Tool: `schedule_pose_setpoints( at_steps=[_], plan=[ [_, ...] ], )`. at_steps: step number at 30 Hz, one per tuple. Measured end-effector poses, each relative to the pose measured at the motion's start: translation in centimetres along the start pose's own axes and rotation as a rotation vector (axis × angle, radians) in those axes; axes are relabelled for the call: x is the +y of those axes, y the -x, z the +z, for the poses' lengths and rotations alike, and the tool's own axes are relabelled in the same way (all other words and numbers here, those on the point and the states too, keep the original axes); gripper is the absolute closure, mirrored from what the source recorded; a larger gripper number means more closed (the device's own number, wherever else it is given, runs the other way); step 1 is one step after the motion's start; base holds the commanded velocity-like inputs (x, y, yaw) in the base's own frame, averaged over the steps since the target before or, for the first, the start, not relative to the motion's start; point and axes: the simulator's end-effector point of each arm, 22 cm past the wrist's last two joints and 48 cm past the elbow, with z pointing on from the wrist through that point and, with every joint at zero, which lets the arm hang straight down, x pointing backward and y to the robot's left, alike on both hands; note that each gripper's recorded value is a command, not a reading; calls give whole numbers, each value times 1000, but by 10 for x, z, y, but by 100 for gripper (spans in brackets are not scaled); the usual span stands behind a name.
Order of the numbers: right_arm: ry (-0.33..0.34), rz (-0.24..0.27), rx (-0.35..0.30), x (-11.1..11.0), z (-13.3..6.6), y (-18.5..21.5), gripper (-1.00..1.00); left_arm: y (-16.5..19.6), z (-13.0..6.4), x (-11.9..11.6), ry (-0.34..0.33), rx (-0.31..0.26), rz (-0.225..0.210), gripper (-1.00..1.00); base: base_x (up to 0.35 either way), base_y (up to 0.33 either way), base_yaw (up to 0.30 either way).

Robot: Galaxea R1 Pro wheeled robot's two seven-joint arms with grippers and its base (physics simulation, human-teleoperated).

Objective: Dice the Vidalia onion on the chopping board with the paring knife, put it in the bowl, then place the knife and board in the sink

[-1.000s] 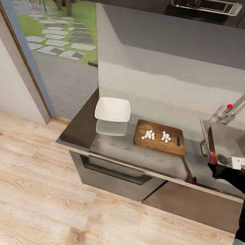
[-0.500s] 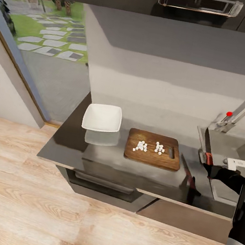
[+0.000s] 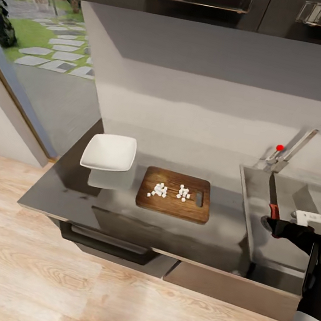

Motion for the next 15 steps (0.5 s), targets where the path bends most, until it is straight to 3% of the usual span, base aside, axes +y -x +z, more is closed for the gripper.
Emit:
schedule_pose_setpoints(
  at_steps=[5, 15],
  plan=[
    [-16, 18, 94, -2, 21, -38, 100, 0, 0, 1, 2, 1, 0, -100, 184, -181, 0],
    [-27, 3, 233, 3, 59, -112, 100, -4, -1, 2, 5, 15, 0, -100, 10, -9, 0]
  ],
)
